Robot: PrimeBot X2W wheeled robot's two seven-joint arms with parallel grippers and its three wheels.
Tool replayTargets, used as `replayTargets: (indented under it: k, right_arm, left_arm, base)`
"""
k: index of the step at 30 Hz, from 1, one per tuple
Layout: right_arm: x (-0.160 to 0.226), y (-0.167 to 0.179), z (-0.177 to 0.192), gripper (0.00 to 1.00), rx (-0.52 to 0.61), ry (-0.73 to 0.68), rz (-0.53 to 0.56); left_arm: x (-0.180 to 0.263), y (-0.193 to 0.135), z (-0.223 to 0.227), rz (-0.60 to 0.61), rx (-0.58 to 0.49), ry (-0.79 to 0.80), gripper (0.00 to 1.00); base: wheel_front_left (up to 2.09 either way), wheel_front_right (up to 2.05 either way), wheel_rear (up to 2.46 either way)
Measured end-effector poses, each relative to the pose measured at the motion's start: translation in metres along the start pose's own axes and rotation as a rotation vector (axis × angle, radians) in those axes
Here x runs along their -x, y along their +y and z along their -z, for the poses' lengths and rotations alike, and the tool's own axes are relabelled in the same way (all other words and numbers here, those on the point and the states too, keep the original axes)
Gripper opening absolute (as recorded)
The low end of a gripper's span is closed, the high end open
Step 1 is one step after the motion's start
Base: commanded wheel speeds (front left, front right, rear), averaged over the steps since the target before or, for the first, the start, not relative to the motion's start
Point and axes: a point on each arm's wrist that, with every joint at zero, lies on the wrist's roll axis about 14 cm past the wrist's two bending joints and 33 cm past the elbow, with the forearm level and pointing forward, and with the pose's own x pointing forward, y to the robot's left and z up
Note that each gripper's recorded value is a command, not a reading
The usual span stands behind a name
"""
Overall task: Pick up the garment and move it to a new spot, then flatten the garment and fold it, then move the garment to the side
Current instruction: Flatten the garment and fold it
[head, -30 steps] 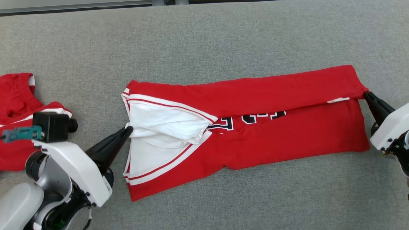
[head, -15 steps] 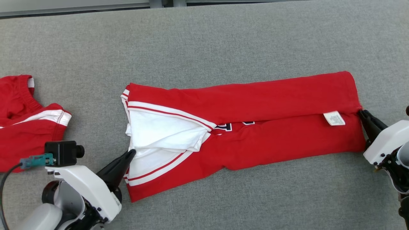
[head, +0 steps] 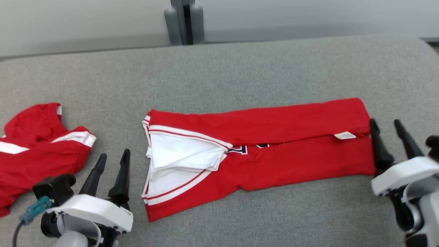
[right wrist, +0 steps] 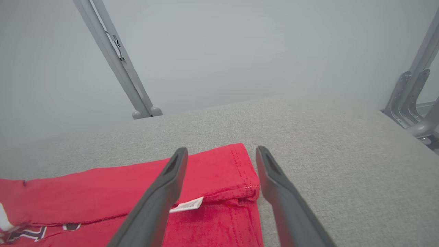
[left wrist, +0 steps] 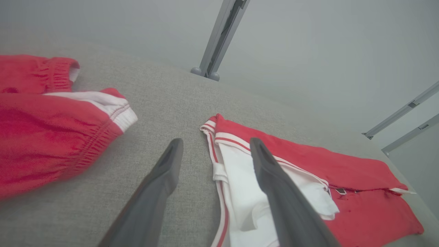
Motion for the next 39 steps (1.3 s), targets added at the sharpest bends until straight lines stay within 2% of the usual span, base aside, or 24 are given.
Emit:
replayTargets:
  k: [1, 7, 12, 19, 28, 39]
  right_arm:
    - [0.009, 0.014, -0.004, 1.0, -0.001, -0.042, -0.031]
    - [0.031, 0.043, -0.017, 1.0, 0.005, -0.147, -0.105]
    - [0.041, 0.053, -0.028, 1.0, 0.027, -0.202, -0.129]
    - [0.062, 0.064, -0.049, 1.0, 0.066, -0.299, -0.137]
    - [0.092, 0.06, -0.03, 1.0, 0.041, -0.273, -0.102]
    - [0.103, 0.053, -0.026, 1.0, 0.034, -0.271, -0.075]
  left_arm:
    - [0.006, -0.002, -0.006, -0.008, -0.024, -0.046, 1.0]
    - [0.027, -0.009, -0.022, -0.004, -0.203, -0.16, 1.0]
    - [0.041, -0.017, -0.041, -0.031, -0.248, -0.273, 1.0]
    - [0.065, -0.021, -0.04, -0.046, -0.23, -0.34, 1.0]
    - [0.082, -0.02, -0.035, -0.05, -0.255, -0.37, 1.0]
    - [0.088, -0.022, -0.031, -0.041, -0.264, -0.381, 1.0]
  base:
    - [0.0, 0.0, 0.0]
    - [0.0, 0.0, 0.0]
    - [0.0, 0.0, 0.0]
    - [0.0, 0.0, 0.0]
    - [0.0, 0.0, 0.0]
    - [0.0, 0.0, 0.0]
